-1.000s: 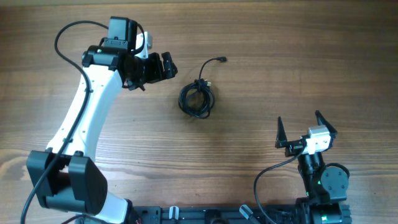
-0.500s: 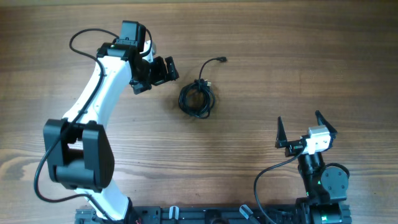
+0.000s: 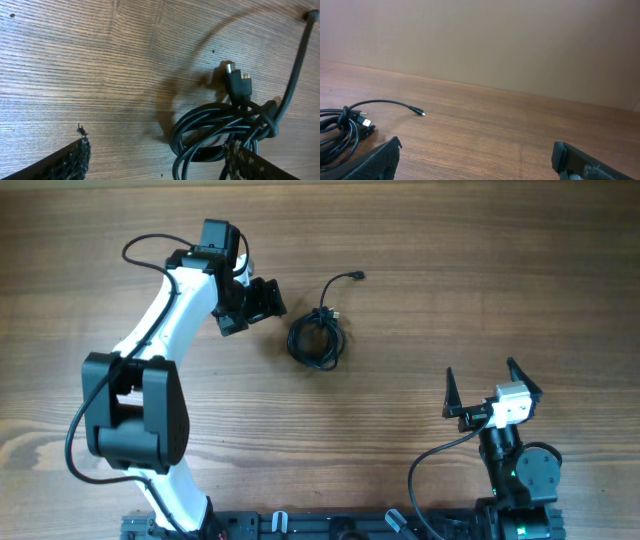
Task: Untangle cables
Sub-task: 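Lower the left gripper down beside the cable coil's plug ends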
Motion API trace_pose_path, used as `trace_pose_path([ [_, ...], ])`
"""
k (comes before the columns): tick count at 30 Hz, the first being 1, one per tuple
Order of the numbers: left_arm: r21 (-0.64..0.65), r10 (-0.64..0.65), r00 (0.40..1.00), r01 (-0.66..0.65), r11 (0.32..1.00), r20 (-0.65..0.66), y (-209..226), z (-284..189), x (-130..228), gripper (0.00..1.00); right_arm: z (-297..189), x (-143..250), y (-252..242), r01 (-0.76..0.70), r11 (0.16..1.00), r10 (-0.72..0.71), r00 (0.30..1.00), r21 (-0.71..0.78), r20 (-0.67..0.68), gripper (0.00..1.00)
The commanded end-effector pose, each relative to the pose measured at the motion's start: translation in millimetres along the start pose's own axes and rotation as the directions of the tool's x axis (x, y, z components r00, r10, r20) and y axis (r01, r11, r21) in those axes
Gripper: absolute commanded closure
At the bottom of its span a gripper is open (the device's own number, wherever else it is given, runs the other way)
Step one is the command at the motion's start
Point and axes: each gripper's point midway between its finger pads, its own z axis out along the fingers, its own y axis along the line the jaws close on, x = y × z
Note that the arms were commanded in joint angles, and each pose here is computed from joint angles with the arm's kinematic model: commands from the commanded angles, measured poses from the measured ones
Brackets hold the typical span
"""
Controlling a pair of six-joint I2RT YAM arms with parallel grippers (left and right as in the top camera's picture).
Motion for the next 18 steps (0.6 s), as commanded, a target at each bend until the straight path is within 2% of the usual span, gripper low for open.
trace_pose_path([
  [1, -0.012, -0.001, 1.0, 0.001, 1.0, -0.006, 0.9, 6.7, -2.2, 0.19, -0.4, -1.7, 0.5, 0.009, 1.0, -0.009, 1.0, -0.001, 0.008, 0.0],
  [4, -0.013, -0.003, 1.0, 0.003, 1.0, -0.012, 1.7, 8.8, -1.6, 0.29, -0.4, -1.7, 0.5, 0.009, 1.0, -0.009, 1.0, -0.001, 0.008, 0.0],
  [7, -0.013, -0.003, 1.0, 0.003, 1.0, -0.012, 1.7, 8.8, -1.6, 0.5, -0.4, -1.7, 0.5, 0.009, 1.0, -0.009, 1.0, -0.001, 0.008, 0.0],
  [9, -0.013, -0.003, 1.0, 0.003, 1.0, -0.012, 1.7, 8.8, -1.6, 0.59, -0.4, -1.7, 0.5, 0.009, 1.0, -0.009, 1.0, -0.001, 0.008, 0.0],
  [18, -0.014, -0.002, 1.0, 0.002, 1.0, -0.013, 1.4, 8.9, -1.2, 0.62, -0.4, -1.7, 0.5, 0.008, 1.0, -0.008, 1.0, -0.001, 0.008, 0.0],
])
